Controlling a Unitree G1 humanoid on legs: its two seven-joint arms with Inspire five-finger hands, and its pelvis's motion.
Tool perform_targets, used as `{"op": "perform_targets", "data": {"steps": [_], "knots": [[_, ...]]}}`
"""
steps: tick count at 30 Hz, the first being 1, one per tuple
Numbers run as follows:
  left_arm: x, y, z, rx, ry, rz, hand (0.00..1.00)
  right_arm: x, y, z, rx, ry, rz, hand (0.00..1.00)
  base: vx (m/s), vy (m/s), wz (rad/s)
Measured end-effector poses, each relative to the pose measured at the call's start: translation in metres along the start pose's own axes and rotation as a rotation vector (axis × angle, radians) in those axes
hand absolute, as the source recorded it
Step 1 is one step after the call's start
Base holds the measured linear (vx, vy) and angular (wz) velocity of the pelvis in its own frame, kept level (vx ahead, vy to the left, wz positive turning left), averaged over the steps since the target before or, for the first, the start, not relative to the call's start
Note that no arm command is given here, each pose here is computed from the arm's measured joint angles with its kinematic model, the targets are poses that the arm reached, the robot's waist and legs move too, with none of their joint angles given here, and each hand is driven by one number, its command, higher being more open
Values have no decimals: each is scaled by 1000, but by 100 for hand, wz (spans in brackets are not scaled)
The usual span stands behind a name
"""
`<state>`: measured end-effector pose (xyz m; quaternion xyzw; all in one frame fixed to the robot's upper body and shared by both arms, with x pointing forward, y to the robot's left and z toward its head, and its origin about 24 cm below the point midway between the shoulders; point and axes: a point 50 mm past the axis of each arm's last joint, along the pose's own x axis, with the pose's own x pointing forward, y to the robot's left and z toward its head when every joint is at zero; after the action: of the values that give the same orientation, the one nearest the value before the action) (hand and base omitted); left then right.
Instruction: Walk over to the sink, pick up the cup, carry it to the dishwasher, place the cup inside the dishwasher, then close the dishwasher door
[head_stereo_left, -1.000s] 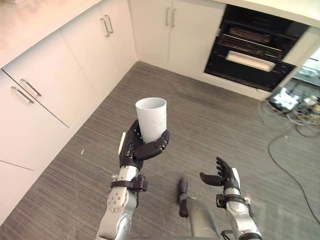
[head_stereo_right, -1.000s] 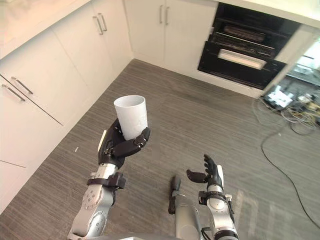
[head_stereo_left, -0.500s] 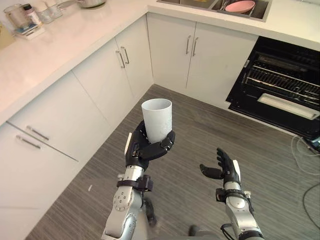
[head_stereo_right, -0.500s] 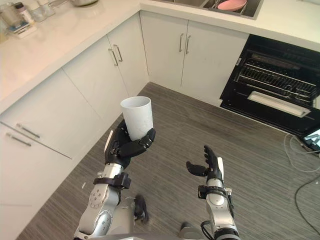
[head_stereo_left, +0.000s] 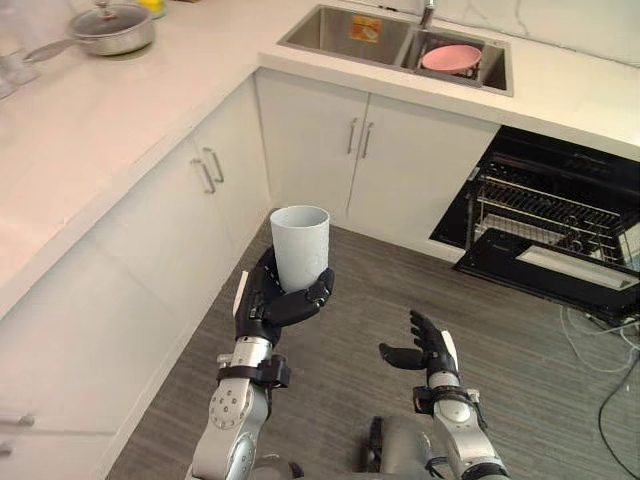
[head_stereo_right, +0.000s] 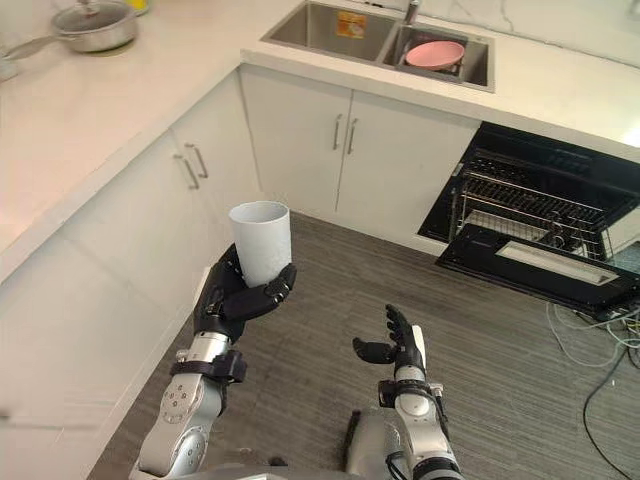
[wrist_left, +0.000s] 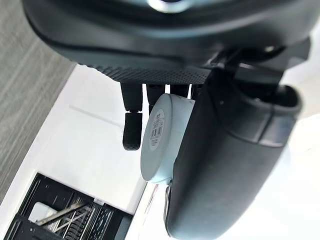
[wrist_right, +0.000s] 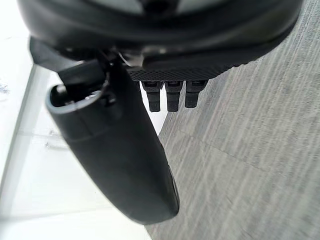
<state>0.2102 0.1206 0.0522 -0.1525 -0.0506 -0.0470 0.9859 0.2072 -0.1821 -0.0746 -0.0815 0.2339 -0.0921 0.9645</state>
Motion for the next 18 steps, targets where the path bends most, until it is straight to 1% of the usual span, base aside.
{"op": "perform_targets", "data": {"steps": [1,4,7,10,12,14,18], "knots": [[0,0,0,2,0,0,30,0,0,0,-1,1,0,90,779,22,-19],[-1,-4,-11,-14,49,-2,30,0,-17,-4,-36,11,-36,90,618,-5,-15],[8,-9,-14,-33,47,-4,30,-2,-24,3,-16,-21,-65,90,671,-96,-41],[3,-10,-21,-44,75,7,30,-8,-27,24,9,-135,-87,90,499,26,-89],[2,-8,-22,-44,77,11,30,-1,-24,45,22,-221,-83,90,349,126,-123],[-1,-7,-23,-43,86,18,30,0,-23,47,22,-225,-80,90,268,158,-113],[-4,-3,-24,-22,88,34,30,0,-24,45,19,-215,-91,90,309,297,-97]]}}
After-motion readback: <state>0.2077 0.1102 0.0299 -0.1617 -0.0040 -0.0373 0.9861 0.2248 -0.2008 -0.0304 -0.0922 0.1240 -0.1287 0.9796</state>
